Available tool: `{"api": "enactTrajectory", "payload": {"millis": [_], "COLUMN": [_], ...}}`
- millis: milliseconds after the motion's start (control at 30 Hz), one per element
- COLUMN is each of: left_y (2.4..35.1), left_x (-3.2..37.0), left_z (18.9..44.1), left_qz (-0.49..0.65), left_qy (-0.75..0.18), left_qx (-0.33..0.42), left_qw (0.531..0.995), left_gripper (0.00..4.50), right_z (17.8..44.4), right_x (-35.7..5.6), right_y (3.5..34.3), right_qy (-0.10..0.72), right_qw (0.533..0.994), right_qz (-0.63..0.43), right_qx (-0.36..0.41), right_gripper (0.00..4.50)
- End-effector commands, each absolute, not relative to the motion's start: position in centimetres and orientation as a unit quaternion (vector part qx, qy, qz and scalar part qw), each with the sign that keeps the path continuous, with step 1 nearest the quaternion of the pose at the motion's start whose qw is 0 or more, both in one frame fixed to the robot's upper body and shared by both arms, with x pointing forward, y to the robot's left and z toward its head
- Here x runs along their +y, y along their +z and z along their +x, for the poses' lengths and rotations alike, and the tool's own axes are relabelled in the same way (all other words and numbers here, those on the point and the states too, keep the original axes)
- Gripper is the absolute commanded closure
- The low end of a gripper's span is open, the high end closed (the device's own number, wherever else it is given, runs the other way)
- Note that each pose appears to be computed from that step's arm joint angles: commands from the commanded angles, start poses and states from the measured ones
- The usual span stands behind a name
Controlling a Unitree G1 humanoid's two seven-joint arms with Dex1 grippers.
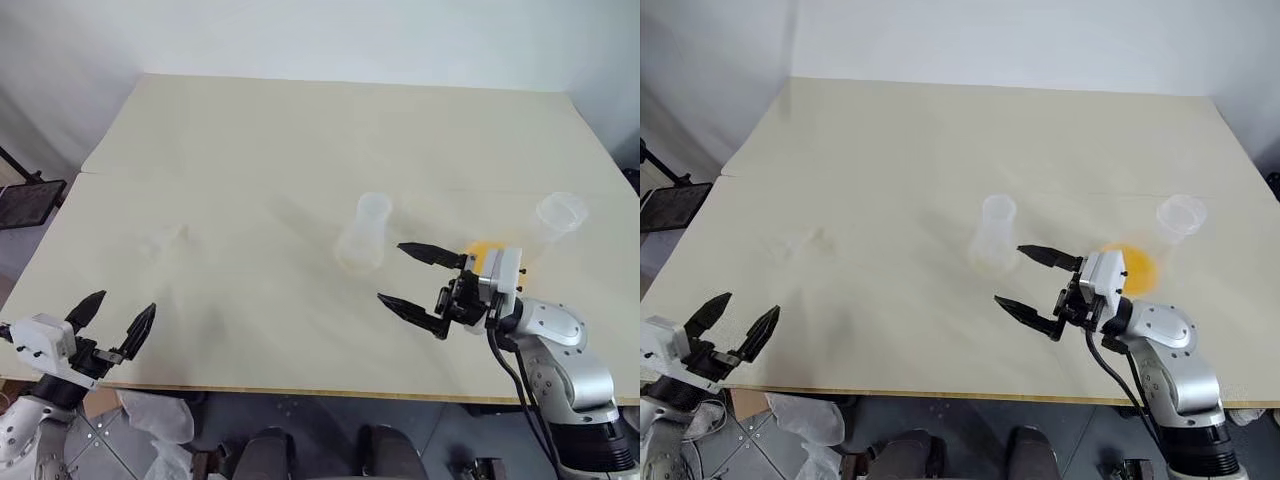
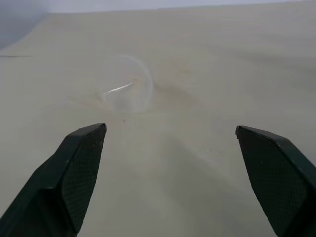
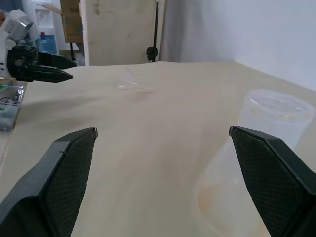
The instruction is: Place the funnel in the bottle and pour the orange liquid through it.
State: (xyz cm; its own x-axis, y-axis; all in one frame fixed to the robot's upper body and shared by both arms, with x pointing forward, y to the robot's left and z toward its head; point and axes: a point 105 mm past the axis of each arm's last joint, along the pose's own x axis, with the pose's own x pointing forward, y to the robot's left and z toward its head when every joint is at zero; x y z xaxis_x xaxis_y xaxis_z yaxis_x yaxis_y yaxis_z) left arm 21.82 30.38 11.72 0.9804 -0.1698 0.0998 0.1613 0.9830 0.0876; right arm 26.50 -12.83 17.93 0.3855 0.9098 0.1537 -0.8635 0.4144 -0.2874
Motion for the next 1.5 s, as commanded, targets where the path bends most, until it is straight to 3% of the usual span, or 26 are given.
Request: {"api": "enactTrajectory", "payload": {"millis": [33,233,433,867,1200,1500], "left_y": [12.7,13.1,13.9,14.4,13.1,13.9], "left_x": [29.5,29.9,29.9,31.0,29.0,29.9], "left_z": [22.7,27.5,30.7,30.6,35.9,35.5], "left_qz": [0.05,0.025,0.011,0.017,0.007,0.013], "left_qy": [-0.077,-0.031,-0.02,0.007,-0.051,-0.035], "left_qx": [-0.071,-0.067,-0.072,-0.078,-0.017,-0.03], "left_qw": [0.993,0.997,0.997,0.997,0.998,0.999], "left_gripper": [0.03,0.03,0.03,0.03,0.03,0.03], "right_z": [26.3,25.9,25.7,25.4,25.6,25.7], "right_x": [-12.8,-13.0,-13.5,-13.5,-13.3,-13.5], "right_y": [18.4,18.3,18.2,17.9,18.2,18.3], "right_qy": [0.542,0.541,0.529,0.509,0.503,0.492], "right_qw": [0.822,0.823,0.832,0.844,0.846,0.851], "right_qz": [-0.087,-0.086,-0.088,-0.083,-0.084,-0.087], "right_qx": [-0.154,-0.147,-0.144,-0.149,-0.155,-0.16], "right_gripper": [0.0,0.0,0.0,0.0,0.0,0.0]}}
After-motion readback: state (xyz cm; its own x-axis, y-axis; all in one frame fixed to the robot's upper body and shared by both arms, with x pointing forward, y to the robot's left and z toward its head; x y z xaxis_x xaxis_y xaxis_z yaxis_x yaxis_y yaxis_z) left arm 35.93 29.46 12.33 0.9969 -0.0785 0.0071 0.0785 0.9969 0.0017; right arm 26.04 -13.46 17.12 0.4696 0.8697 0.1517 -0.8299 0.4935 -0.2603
